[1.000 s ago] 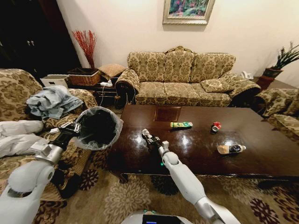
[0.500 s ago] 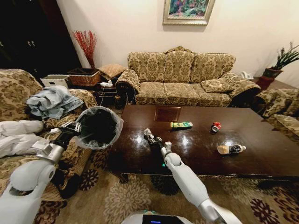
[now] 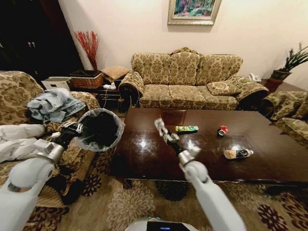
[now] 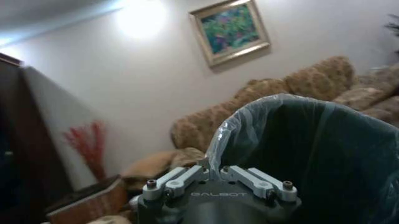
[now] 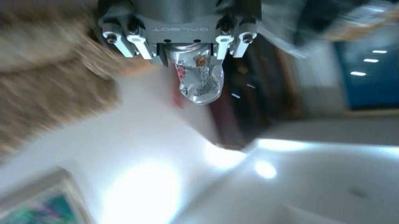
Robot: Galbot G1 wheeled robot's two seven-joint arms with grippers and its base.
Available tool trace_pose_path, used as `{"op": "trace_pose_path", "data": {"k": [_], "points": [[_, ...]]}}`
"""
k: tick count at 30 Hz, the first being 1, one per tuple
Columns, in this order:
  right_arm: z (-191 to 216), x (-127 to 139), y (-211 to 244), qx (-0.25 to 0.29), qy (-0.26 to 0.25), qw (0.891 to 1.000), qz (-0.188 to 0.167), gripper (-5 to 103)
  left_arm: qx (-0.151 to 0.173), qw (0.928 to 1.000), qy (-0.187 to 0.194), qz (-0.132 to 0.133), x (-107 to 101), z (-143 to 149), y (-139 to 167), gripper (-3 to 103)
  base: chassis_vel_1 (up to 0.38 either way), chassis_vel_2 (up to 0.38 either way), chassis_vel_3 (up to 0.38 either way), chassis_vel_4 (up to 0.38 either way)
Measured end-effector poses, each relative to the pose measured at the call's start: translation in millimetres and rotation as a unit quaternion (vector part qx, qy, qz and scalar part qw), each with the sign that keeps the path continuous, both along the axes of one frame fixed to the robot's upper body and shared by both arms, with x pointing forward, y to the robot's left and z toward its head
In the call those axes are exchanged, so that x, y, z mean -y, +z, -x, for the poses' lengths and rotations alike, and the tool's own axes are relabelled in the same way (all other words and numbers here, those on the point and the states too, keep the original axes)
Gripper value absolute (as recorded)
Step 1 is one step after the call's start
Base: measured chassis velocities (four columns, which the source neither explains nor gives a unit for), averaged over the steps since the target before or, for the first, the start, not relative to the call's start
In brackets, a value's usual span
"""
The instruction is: Move to the front of the table and place the trash on the table into the trash bin.
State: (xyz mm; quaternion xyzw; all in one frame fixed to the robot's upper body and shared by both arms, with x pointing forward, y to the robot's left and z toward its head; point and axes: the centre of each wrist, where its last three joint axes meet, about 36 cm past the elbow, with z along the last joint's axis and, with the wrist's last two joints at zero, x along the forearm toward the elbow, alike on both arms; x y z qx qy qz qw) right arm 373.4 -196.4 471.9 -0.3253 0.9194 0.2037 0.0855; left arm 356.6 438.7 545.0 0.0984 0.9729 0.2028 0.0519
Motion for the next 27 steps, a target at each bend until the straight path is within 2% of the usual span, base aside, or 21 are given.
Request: {"op": "trace_pose_path", "data": {"k": [5, 9, 14, 18, 19, 21, 27], "points": [[30.1, -10.2, 32.0, 0.059, 0.076, 0.995, -0.012, 41, -0.020, 0.9986, -0.045, -0.019, 7.8, -18.1, -0.7, 3, 0.000, 0.000, 0.000, 0.000], [31.9, -23.3, 41.4, 0.076, 0.124, 0.989, -0.003, 41, -0.027, 0.9961, -0.078, -0.031, 11.3, -28.0, 1.4, 3, 0.000, 0.000, 0.000, 0.000], [20.2, -39.9, 40.4, 0.079, 0.153, 0.985, 0.020, 41, -0.028, 0.9926, -0.115, -0.026, 23.3, -34.6, 8.4, 3, 0.000, 0.000, 0.000, 0.000], [10.6, -49.9, 36.8, 0.074, 0.166, 0.983, 0.033, 41, -0.030, 0.9907, -0.130, -0.028, 27.1, -33.3, 10.3, 3, 0.000, 0.000, 0.000, 0.000], [6.9, -53.6, 33.7, 0.072, 0.169, 0.982, 0.038, 36, -0.030, 0.9899, -0.136, -0.028, 29.6, -31.8, 10.6, 3, 0.000, 0.000, 0.000, 0.000], [3.1, -58.1, 31.0, 0.070, 0.172, 0.982, 0.043, 36, -0.032, 0.9889, -0.142, -0.027, 33.0, -29.7, 10.5, 3, 0.000, 0.000, 0.000, 0.000], [-7.6, -78.1, 24.6, 0.069, 0.186, 0.979, 0.051, 16, -0.036, 0.9847, -0.169, -0.024, 47.6, -19.5, 10.1, 3, 0.000, 0.000, 0.000, 0.000]]}}
